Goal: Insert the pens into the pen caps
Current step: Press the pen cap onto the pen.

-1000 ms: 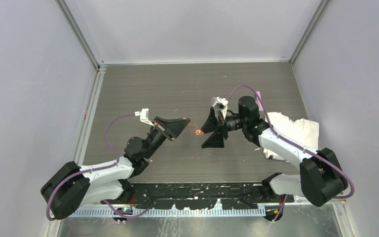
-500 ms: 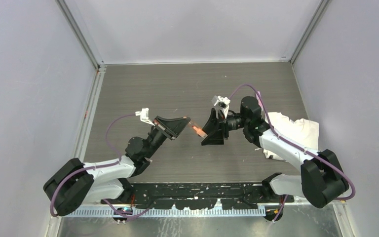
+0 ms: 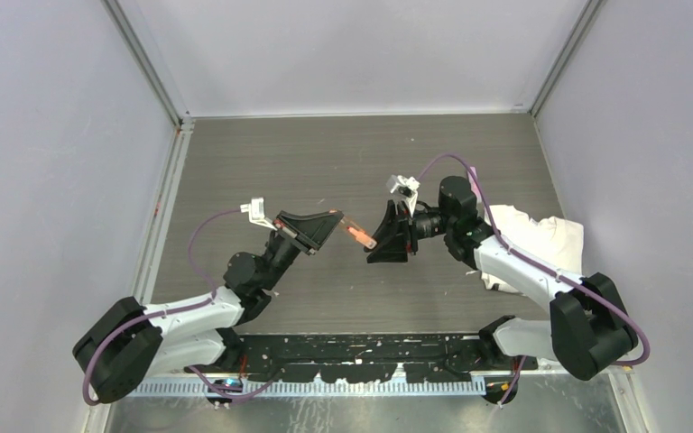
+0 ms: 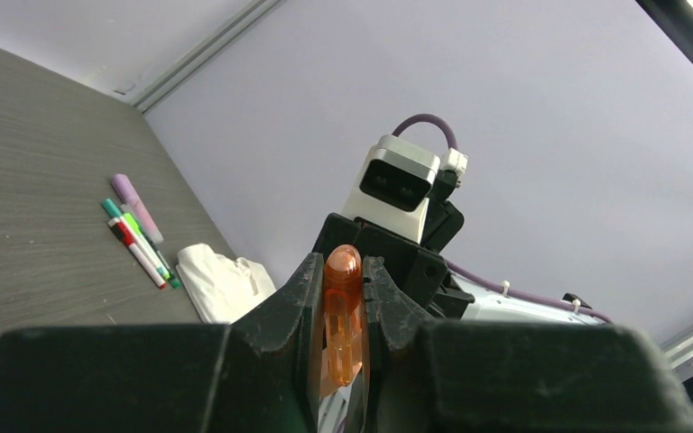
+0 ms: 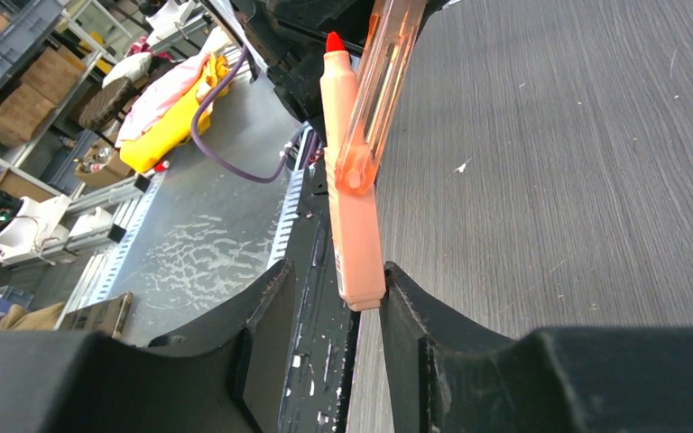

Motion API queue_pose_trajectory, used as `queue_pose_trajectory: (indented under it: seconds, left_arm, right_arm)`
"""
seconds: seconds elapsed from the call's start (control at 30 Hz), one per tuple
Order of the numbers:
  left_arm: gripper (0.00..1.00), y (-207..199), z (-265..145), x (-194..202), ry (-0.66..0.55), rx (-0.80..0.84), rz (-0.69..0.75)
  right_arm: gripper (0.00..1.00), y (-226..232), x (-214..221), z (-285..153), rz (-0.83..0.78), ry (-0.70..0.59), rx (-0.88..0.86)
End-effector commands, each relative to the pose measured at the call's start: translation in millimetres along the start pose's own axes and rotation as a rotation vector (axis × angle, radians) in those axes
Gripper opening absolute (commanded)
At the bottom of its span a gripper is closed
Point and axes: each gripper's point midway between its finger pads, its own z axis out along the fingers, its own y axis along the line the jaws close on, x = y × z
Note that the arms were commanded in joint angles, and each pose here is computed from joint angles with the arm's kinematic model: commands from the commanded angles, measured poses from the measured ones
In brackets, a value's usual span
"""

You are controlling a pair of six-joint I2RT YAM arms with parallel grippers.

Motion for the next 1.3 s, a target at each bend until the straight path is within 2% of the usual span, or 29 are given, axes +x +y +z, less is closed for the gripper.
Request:
queue_pose_trajectory:
  seconds: [0.0,0.4,0.93,1.27]
  left_arm:
    - [0.01,-4.0,-1.1,-8.2,-0.032,0.014,0.028]
    - [0.01,-1.1,-1.7,-9.9,-0.032,-0.004,0.045]
    - [0.01,5.9,-2.9,-8.7,-0.015,-0.037,0.112]
    - [0.01,6.3,0.7,1.5,0.031,-0.014,0.142]
  right_arm:
    - [0.45,5.5,-22.1,1.0,-0.07,-0.026,0.003]
    - [0.46,4.7,-30.2,-2.2,-0.072,-0.046,0.033]
    - [0.16,-2.3,-30.1,-1.1,-0.018,-0.053,0.059]
    - [0.1,-10.8,-32.6,0.8,0.06,-0.066,0.091]
